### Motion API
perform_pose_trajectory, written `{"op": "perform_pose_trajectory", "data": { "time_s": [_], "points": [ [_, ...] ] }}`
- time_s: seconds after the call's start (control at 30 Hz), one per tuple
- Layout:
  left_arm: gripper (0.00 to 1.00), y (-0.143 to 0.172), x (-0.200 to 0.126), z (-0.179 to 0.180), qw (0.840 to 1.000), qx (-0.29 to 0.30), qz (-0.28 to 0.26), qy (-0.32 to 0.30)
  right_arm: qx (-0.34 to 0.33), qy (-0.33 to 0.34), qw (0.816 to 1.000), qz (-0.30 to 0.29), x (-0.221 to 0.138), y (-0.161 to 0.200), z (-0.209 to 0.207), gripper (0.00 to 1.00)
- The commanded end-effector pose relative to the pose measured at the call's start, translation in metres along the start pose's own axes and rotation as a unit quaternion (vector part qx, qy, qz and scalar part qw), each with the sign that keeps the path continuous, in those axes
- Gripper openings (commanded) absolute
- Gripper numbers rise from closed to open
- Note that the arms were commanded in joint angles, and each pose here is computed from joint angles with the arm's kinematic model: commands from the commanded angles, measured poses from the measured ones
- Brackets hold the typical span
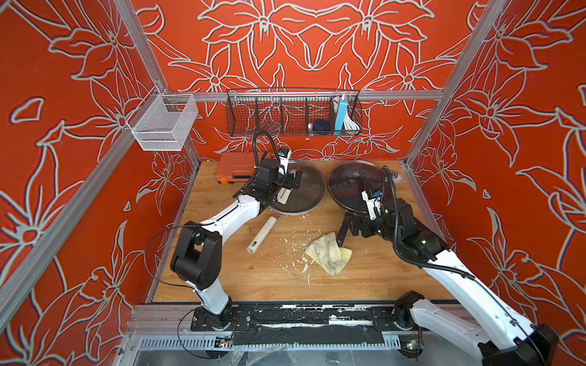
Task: Wipe the pot lid with a cloth
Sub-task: Reset both arms
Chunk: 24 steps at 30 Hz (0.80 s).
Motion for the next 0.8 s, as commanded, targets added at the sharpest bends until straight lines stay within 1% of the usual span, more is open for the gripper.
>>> {"op": "perform_pose_trajectory", "data": {
  "time_s": [0.0, 0.07, 0.2, 0.3, 0.4, 0.5, 0.57, 0.67, 0.73, 0.77],
  "points": [
    [0.99, -0.01, -0.029, 0.004, 1.0, -0.02, -0.011, -0.004, -0.01, 0.054, 0.996, -0.064, 0.004, -0.012, -0.014, 0.98],
    [0.99, -0.008, -0.044, 0.009, 1.0, -0.027, -0.012, -0.009, -0.011, 0.089, 0.993, -0.083, 0.008, -0.011, -0.024, 0.98],
    [0.99, 0.003, -0.075, 0.026, 0.998, -0.063, -0.013, -0.02, -0.006, 0.151, 0.982, -0.112, 0.014, -0.004, -0.045, 0.98],
    [0.99, 0.018, -0.095, 0.037, 0.998, -0.06, -0.003, -0.027, 0.006, 0.188, 0.973, -0.136, 0.018, 0.003, -0.061, 0.98],
    [0.99, 0.038, -0.11, 0.048, 0.997, -0.064, 0.014, -0.048, 0.022, 0.219, 0.964, -0.149, 0.02, 0.013, -0.077, 0.98],
    [0.99, 0.056, -0.125, 0.056, 0.996, -0.059, 0.003, -0.062, 0.02, 0.254, 0.953, -0.16, 0.02, 0.024, -0.09, 0.98],
    [0.99, 0.073, -0.134, 0.066, 0.995, -0.056, 0.002, -0.086, 0.01, 0.287, 0.943, -0.17, 0.019, 0.031, -0.1, 0.98],
    [0.99, 0.1, -0.143, 0.086, 0.989, -0.079, 0.009, -0.123, 0.028, 0.329, 0.921, -0.204, 0.018, 0.04, -0.116, 0.98],
    [0.99, 0.122, -0.143, 0.095, 0.986, -0.081, 0.028, -0.142, 0.033, 0.347, 0.91, -0.226, 0.021, 0.044, -0.125, 0.98],
    [0.99, 0.133, -0.142, 0.099, 0.982, -0.092, 0.04, -0.161, 0.034, 0.353, 0.907, -0.228, 0.023, 0.045, -0.129, 0.98]
  ]
}}
Point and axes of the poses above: each gripper's point midway between its finger pads, its own x axis out along the fingers, its own z axis along the line the jaws close on, y = z × x, the point moved 8 cm from there along -x, back along the fingers, and after that the axes turned 8 degrees about x, right-handed, at the moved point
